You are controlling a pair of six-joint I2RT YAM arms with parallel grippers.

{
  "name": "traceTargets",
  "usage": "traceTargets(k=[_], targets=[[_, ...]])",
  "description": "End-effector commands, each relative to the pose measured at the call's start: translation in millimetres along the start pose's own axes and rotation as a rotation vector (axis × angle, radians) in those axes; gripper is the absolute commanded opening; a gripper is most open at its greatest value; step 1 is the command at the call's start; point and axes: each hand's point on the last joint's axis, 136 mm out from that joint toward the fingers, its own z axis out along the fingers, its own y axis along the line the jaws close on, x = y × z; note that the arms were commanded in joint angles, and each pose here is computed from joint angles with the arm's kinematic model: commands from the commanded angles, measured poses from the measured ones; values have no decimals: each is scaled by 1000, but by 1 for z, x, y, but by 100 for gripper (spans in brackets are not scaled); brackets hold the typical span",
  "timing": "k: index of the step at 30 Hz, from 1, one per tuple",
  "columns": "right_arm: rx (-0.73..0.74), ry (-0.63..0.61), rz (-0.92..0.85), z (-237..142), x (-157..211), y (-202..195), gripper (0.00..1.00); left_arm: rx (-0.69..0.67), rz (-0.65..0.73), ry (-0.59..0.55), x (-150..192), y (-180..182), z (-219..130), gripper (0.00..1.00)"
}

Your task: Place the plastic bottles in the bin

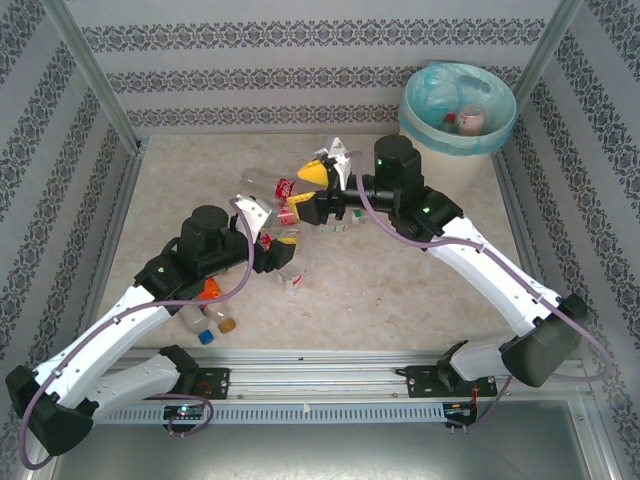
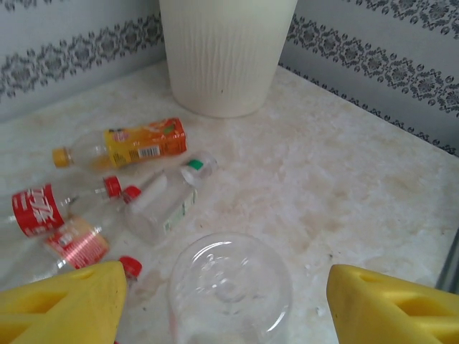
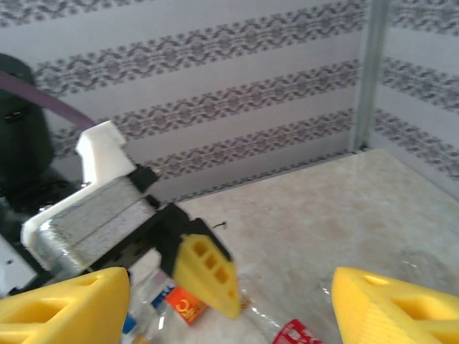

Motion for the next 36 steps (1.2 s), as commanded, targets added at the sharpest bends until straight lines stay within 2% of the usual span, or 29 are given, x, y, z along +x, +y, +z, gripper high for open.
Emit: traceTargets(k=[1,6,11,16,21,27,30,36], targets=[[-82,-11,-56,0,-11,19,75,-5,105,-116,-24,2,-2,74],[146,33,-36,-1,0,-19,75,-24,58,-74,-12,7,6,76],[430,78,18,-17,19,-70,74,-30,-97,110,33,15,41,77],[553,74,72,-35,24,-93,74,111,-191,168,47,-3,74,81],[675,62,93,-61,24,-108,73,212,-147,286,63,-28,108,84],[924,-33,205,-132,26,-134,72,202,-97,379,81,-34,159,87],[967,-68,226,-156,27,-134,72,202,-90,437,91,-32,187,87],[1007,-75,208,-179,28,-126,72,169,-69,566,118,-34,224,86]])
